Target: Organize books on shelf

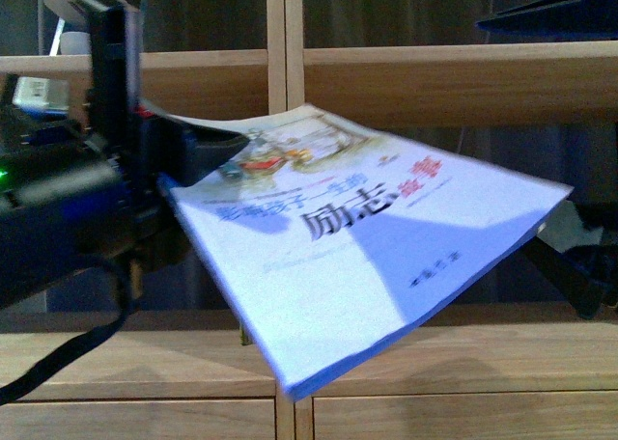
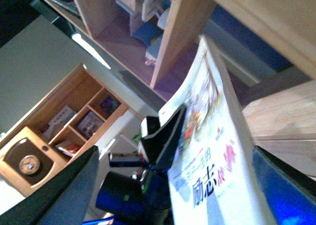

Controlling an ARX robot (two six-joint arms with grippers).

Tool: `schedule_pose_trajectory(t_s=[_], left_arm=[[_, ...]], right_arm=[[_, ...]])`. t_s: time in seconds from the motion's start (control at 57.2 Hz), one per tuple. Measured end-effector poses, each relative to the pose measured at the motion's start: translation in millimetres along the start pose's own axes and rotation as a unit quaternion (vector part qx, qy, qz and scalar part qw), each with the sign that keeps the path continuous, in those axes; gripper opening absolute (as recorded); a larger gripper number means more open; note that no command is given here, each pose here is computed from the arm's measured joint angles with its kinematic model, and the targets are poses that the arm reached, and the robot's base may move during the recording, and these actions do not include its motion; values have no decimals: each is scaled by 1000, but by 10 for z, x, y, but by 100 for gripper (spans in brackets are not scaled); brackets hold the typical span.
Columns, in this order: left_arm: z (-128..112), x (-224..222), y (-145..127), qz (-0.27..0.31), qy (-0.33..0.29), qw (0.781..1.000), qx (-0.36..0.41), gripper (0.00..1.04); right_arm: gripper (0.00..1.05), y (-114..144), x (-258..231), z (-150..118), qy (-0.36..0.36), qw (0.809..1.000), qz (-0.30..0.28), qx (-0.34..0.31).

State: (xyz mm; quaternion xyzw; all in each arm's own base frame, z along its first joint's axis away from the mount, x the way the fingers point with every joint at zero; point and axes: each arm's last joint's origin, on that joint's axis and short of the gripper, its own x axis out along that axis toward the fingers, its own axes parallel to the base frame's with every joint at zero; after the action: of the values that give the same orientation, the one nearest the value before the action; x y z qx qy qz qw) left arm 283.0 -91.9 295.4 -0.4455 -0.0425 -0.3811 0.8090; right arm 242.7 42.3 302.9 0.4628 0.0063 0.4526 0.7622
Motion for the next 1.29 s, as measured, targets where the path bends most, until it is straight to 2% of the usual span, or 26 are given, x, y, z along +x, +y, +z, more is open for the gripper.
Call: schedule_pose_trajectory(t_s=[0.14, 0.297, 0.402, 0.577, 0.734, 0.839, 1.013, 1.293], left_arm=[[218, -242, 97, 67, -23, 995, 73, 15], [488, -392, 267, 159, -61, 971, 165, 15], [649, -400, 369, 224, -87, 939, 247, 15], [818, -245, 422, 268, -107, 881, 374, 15], [885, -5, 536, 277, -88, 824, 486, 15], [876, 174, 658, 270, -82, 803, 525, 15], [838, 410, 764, 235, -93, 769, 587, 15], [885, 728, 990, 231, -104, 750, 611, 15]], right_arm=[[98, -210, -115, 210, -46, 994, -96, -32], [98, -424, -255, 508, -93, 968, -214, -95], [98, -467, -333, 649, -110, 942, -274, -161], [98, -496, -399, 730, -100, 889, -345, -283], [98, -358, -391, 719, -77, 858, -337, -378], [98, -194, -364, 669, -71, 843, -319, -426], [98, -152, -359, 661, -69, 836, -315, -444], [98, -164, -367, 651, -67, 835, -317, -445]])
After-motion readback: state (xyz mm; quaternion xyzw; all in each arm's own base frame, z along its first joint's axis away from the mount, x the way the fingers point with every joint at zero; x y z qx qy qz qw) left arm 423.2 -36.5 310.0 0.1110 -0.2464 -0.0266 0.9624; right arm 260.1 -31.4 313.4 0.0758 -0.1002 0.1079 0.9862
